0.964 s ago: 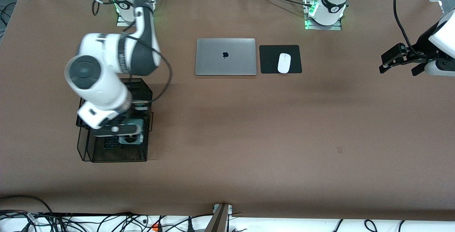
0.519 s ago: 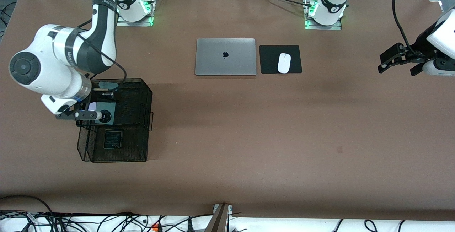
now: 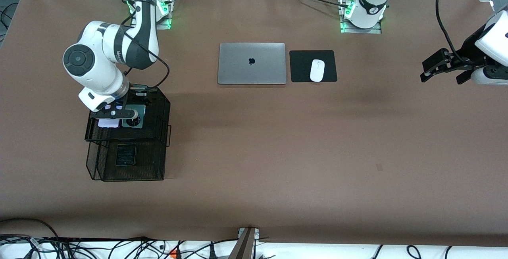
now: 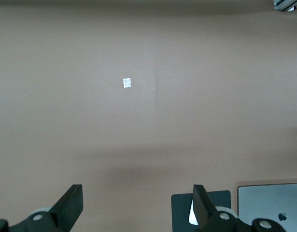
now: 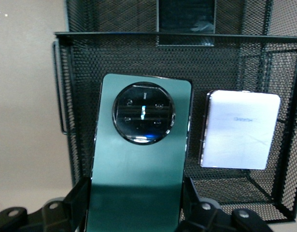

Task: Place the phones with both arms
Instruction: 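Lower the green phone into the basket with the right gripper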

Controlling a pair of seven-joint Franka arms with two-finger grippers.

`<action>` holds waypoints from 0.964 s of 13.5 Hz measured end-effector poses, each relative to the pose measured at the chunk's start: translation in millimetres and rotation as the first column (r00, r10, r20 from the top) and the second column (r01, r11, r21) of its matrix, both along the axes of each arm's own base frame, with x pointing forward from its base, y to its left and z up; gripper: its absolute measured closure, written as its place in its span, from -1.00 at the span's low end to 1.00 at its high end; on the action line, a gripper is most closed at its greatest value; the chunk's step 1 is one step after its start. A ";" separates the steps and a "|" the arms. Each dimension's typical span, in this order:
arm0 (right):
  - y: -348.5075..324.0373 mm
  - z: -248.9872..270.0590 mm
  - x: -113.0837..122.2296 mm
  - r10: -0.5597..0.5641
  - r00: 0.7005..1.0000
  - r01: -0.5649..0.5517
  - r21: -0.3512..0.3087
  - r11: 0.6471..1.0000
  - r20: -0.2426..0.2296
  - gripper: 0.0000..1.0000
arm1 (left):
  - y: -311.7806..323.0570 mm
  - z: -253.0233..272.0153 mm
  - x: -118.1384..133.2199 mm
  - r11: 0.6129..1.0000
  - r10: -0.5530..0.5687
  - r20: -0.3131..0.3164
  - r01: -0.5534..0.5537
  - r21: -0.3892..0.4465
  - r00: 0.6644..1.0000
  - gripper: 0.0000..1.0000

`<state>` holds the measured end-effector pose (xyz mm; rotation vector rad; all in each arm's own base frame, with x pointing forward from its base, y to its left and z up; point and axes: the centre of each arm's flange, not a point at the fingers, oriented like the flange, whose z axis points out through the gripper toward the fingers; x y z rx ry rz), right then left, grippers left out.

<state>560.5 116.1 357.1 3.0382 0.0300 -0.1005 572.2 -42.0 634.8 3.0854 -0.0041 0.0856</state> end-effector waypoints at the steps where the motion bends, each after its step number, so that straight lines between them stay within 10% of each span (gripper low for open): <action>1: -5.1 -1.2 0.1 -0.011 1.000 0.011 0.003 1.000 0.002 -0.60 | 0.4 0.1 0.2 1.000 0.003 0.001 -0.003 0.000 1.000 -1.00; 13: -9.8 -36.5 2.9 -0.089 0.996 0.091 0.106 0.990 -0.031 -0.60 | 8.4 -6.7 4.7 1.000 0.018 -0.008 -0.018 -0.001 1.000 -1.00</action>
